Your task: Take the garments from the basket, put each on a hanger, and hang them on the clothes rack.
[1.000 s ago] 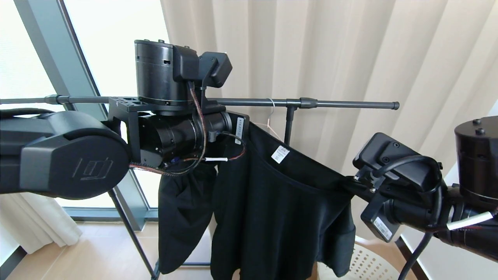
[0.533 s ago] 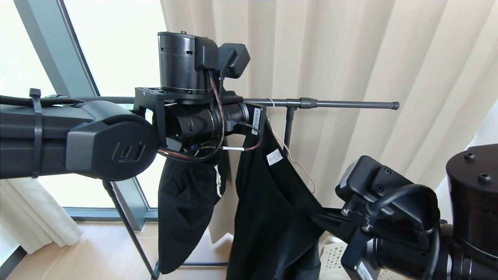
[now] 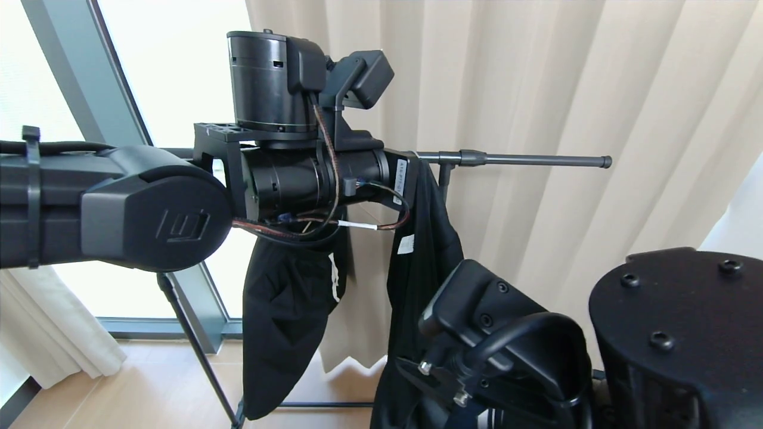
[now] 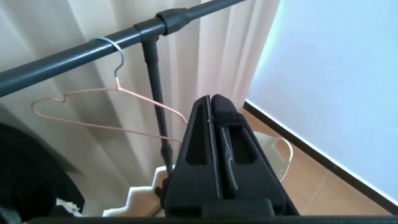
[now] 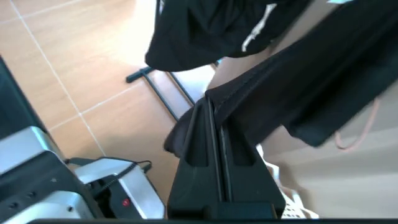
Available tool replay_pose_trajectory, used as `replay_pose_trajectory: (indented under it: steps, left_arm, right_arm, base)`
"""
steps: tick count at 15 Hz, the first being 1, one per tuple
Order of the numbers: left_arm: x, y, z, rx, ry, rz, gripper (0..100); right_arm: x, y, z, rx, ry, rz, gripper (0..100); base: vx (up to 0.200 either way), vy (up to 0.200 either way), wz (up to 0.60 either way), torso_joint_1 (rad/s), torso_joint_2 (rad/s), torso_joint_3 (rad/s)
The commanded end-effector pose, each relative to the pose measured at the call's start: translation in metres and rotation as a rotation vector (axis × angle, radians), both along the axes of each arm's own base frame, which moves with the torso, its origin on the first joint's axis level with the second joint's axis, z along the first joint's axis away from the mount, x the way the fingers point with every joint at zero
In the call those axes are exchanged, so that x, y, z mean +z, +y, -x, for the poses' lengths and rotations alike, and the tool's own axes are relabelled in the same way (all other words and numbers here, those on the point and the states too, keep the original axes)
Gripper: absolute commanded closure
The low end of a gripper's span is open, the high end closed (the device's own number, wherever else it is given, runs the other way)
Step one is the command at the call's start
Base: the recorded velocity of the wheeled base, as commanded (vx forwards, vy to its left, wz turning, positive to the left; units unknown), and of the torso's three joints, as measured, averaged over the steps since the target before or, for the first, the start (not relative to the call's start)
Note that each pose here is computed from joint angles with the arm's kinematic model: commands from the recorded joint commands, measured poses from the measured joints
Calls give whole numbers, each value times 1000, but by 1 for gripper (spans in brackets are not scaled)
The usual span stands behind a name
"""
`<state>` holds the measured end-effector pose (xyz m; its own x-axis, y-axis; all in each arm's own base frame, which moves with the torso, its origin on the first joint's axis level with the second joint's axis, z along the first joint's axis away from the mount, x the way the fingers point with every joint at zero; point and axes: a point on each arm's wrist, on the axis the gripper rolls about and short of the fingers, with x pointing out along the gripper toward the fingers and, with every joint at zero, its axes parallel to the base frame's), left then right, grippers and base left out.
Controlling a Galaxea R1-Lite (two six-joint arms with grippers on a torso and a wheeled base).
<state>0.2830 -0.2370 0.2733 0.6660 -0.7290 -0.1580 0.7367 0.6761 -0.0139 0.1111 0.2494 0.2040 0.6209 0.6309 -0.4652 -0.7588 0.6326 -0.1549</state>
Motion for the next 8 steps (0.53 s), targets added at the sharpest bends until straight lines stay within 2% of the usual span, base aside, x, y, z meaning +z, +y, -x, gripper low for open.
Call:
replay_pose_trajectory:
  steps: [1, 3, 5, 7, 8]
  left_arm:
    - [6, 3, 4, -30, -11, 12, 100]
    - [6, 3, 5, -34, -12, 12, 100]
    - [3, 4, 4, -32, -10, -5, 100]
    - [1, 11, 7, 6, -2, -24, 100]
    - [0, 16, 9, 44, 7, -59, 100]
  right_arm:
    - [-7, 18, -2, 1, -4, -13, 100]
    - [-3, 18, -2, -10, -22, -55, 100]
    - [-3, 8, -2, -57, -30, -55, 100]
    - [-2, -20, -12, -155, -46, -35, 100]
    - [-2, -32, -21, -214, -46, -15, 100]
  base:
    - [0, 0, 0, 0, 0, 0]
    - [0, 0, 0, 0, 0, 0]
    - [0, 0, 0, 0, 0, 0]
    - [0, 0, 0, 0, 0, 0]
    - [0, 0, 0, 0, 0, 0]
